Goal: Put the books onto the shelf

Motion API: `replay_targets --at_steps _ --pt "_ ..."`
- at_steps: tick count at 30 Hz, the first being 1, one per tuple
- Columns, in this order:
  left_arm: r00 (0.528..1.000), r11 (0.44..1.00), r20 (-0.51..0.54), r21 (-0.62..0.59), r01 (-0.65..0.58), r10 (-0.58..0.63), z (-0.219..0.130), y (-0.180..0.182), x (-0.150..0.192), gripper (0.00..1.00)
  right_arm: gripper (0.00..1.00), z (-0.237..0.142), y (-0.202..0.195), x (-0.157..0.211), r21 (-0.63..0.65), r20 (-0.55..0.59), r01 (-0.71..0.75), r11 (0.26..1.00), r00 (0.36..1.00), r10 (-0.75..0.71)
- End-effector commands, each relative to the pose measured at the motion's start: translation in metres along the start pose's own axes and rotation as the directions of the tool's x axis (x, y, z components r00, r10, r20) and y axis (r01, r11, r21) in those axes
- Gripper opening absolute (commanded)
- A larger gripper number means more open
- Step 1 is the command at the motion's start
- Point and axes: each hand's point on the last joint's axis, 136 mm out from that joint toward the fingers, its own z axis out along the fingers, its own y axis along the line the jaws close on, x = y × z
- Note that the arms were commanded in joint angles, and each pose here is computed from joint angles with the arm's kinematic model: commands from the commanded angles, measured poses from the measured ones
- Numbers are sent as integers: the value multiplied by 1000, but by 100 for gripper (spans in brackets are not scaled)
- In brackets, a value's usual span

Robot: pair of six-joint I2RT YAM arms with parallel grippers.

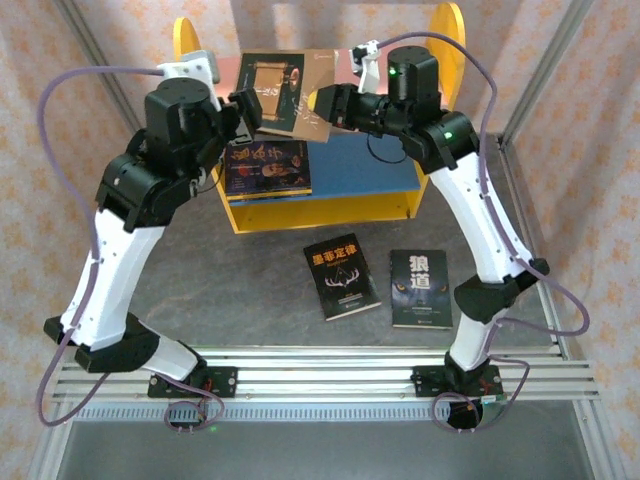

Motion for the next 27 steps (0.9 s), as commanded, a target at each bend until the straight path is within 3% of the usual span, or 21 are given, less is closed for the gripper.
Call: replay_targets --at_steps 1,27 --pt "998 998 -62 46 -31 34 0 -2 7 57 11 -12 28 -21 -95 57 80 992 996 -75" --pt "989 999 -147 -20 -26 23 64 21 33 57 22 47 2 -27 -240 -28 1 971 1000 -8"
